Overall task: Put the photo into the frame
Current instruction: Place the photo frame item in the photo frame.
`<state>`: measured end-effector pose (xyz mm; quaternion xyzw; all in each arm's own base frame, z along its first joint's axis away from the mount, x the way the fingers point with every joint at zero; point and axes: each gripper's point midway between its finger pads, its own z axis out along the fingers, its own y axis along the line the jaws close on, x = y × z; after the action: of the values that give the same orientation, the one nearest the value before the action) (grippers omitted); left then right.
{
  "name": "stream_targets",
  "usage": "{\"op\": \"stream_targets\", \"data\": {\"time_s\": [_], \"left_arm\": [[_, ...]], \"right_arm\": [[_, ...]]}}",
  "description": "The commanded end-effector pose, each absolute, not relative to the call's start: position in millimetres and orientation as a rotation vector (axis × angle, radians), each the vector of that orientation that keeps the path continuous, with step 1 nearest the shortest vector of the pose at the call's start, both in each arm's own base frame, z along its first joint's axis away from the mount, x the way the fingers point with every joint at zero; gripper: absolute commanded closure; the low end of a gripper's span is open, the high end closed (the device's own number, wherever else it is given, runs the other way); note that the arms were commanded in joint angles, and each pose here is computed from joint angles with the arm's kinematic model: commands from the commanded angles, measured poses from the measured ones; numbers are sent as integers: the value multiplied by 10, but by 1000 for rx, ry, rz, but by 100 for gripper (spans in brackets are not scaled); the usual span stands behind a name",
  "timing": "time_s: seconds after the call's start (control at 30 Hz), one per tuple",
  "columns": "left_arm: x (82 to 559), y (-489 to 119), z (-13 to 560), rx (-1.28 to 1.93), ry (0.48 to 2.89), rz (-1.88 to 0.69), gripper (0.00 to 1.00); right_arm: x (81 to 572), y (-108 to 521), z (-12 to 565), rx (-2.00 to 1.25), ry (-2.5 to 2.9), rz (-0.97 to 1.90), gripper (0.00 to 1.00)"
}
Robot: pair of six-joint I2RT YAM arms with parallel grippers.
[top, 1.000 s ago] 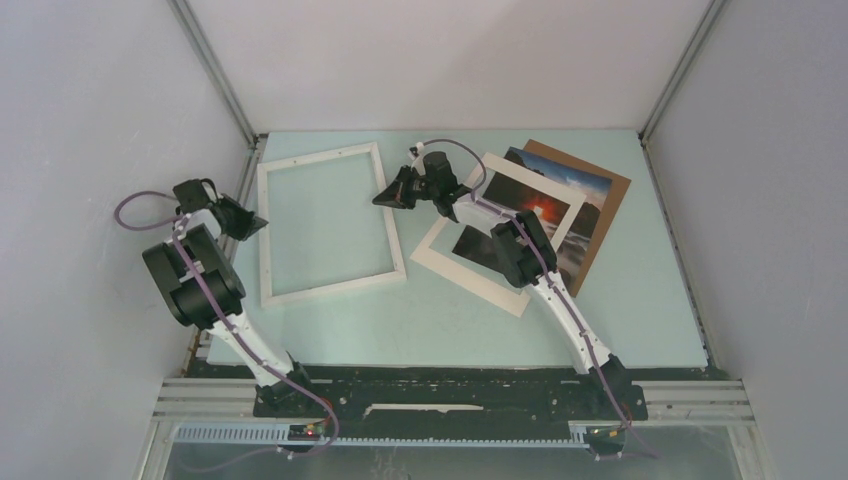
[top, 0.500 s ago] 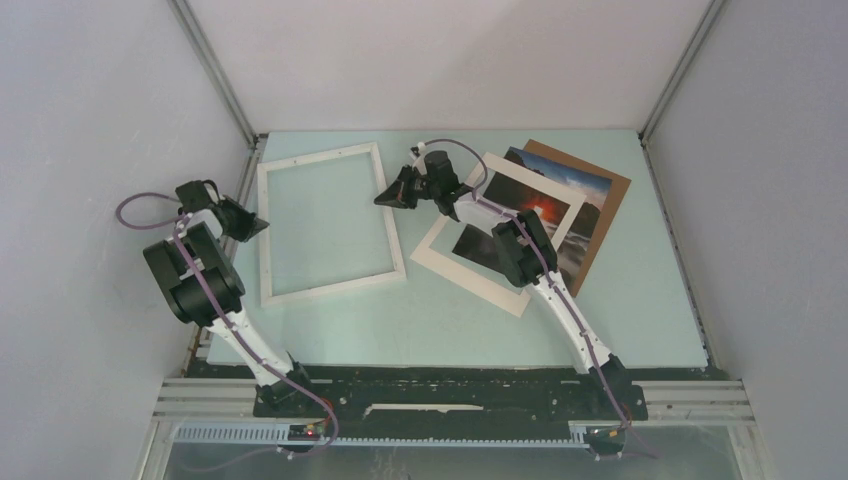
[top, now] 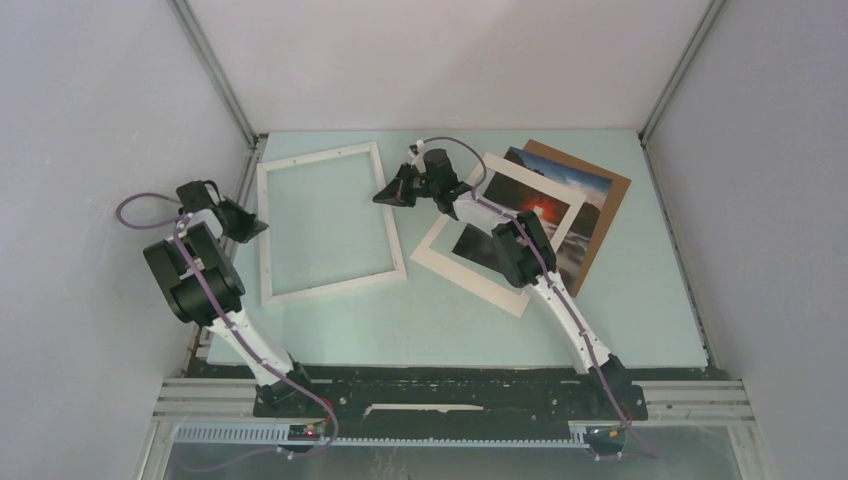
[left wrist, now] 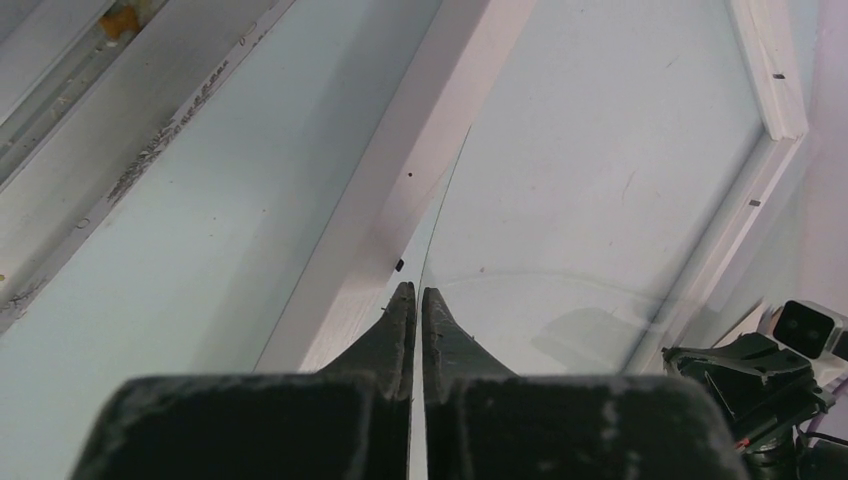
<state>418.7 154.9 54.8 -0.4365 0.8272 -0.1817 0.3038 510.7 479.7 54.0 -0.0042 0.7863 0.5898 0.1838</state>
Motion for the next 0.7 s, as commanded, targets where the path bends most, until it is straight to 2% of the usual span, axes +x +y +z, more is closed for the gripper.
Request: {"op": "stream_targets", "data": {"time_s": [0.0, 0.1, 0.2, 0.5, 0.57, 0.67], "left_arm": [[4211, 1744, 577, -1175, 2174, -398, 100], [4177, 1788, 636, -1165, 2182, -349, 93], [4128, 1835, 697, -1167, 2190, -296, 81], [4026, 1863, 990, -1159, 2178, -204, 66], [4016, 1838, 1137, -1136, 2167, -185, 59], [4004, 1723, 1302, -1108, 2153, -202, 50]], "right_arm": [[5250, 4776, 674, -26, 2153, 1643, 100], [5243, 4787, 676, -27, 2153, 1643, 100], [5237, 4803, 669, -31, 2153, 1639, 100], [5204, 4869, 679, -62, 2160, 1615, 100], [5199, 4878, 676, -58, 2161, 1618, 100], [5201, 4880, 689, -52, 2167, 1612, 92]]}}
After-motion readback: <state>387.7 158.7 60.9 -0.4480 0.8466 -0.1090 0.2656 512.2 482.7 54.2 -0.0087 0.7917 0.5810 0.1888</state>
